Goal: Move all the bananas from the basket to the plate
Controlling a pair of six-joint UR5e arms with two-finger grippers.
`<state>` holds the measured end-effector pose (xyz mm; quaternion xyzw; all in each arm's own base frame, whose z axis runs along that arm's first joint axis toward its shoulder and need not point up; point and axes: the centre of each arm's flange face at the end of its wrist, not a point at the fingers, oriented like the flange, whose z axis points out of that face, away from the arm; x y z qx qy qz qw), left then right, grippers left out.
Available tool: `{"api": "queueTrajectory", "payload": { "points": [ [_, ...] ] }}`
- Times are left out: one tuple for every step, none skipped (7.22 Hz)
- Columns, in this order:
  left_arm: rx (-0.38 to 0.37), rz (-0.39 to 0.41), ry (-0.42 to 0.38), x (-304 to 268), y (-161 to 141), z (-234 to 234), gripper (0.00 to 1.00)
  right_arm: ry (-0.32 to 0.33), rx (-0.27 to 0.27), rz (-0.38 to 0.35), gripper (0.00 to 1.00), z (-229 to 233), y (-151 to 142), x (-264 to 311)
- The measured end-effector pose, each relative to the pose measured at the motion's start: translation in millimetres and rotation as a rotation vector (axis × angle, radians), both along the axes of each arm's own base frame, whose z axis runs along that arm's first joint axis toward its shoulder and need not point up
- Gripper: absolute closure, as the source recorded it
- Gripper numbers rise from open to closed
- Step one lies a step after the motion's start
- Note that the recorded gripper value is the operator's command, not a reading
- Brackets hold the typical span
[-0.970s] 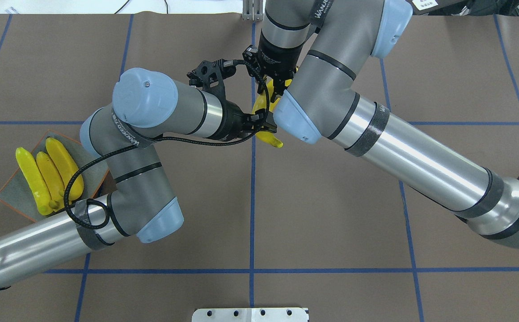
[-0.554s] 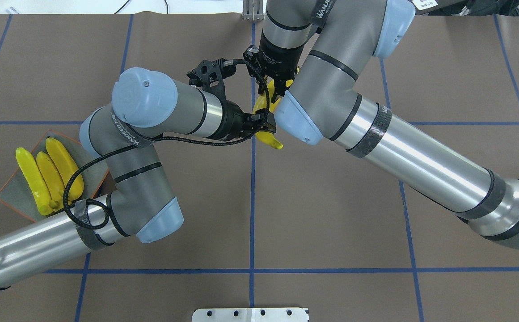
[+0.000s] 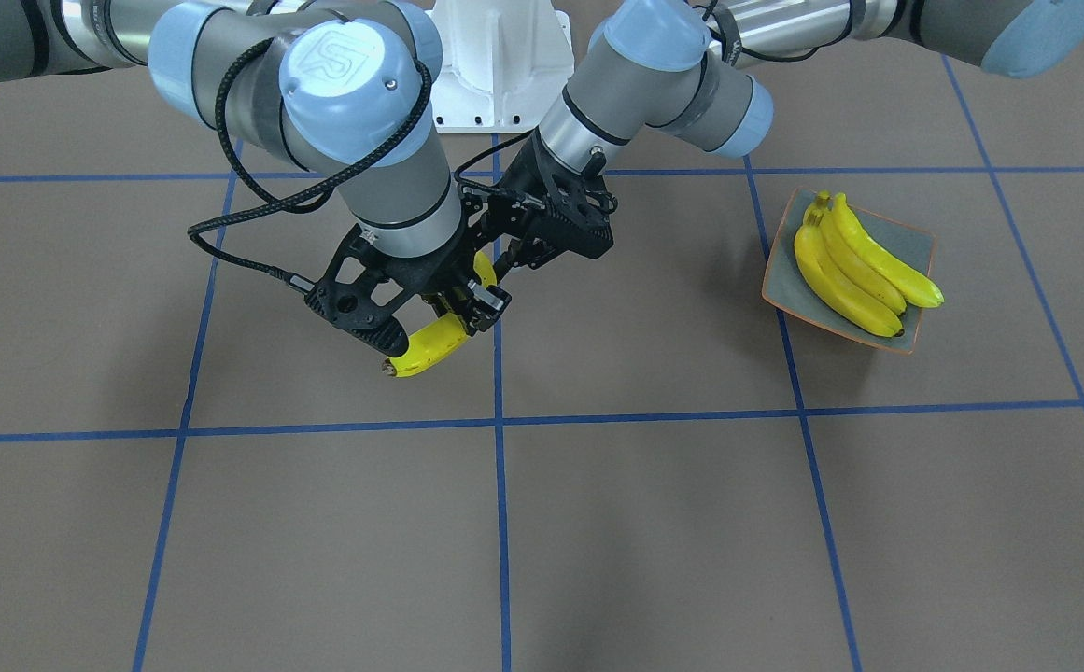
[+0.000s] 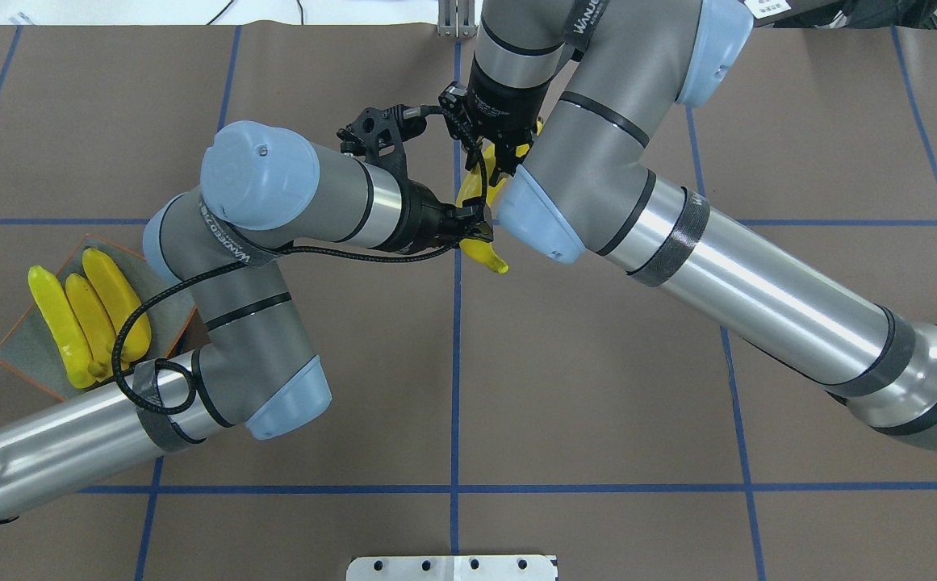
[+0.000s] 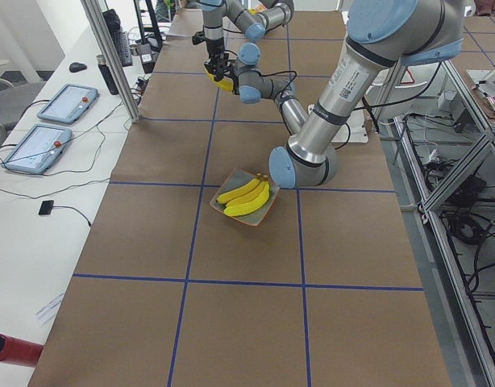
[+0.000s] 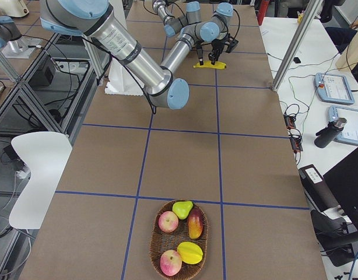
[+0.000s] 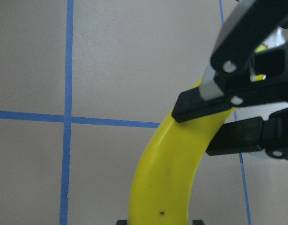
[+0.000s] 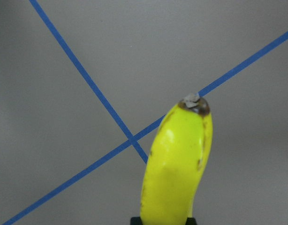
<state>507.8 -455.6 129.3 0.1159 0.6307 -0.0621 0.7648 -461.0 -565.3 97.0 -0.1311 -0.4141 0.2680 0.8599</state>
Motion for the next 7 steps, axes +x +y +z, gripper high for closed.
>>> {"api": "queueTrajectory", "payload": {
  "points": [
    [0.0, 0.0, 0.002, 0, 0, -1, 1.0, -0.011, 0.012, 0.0, 0.0, -3, 5, 5],
    [-0.001, -0.001, 0.004, -1, 1, -1, 1.0, -0.026, 0.028, -0.002, 0.0, -1, 13, 13],
    [-0.002, 0.0, 0.002, -1, 1, 0, 1.0, -0.039, 0.044, -0.004, 0.0, 3, 22, 22],
    [-0.003, 0.0, 0.001, -1, 1, 1, 1.0, -0.045, 0.054, -0.005, 0.0, 7, 27, 30],
    [-0.003, -0.002, 0.001, -2, 1, 2, 1.0, -0.05, 0.06, -0.001, 0.0, 9, 28, 36],
    [-0.004, -0.003, 0.0, -5, 1, 3, 1.0, -0.054, 0.068, 0.009, 0.0, 16, 29, 51],
    [-0.006, -0.004, -0.004, -14, 4, 12, 1.0, -0.05, 0.087, 0.021, 0.0, 34, 29, 76]
  ]
}}
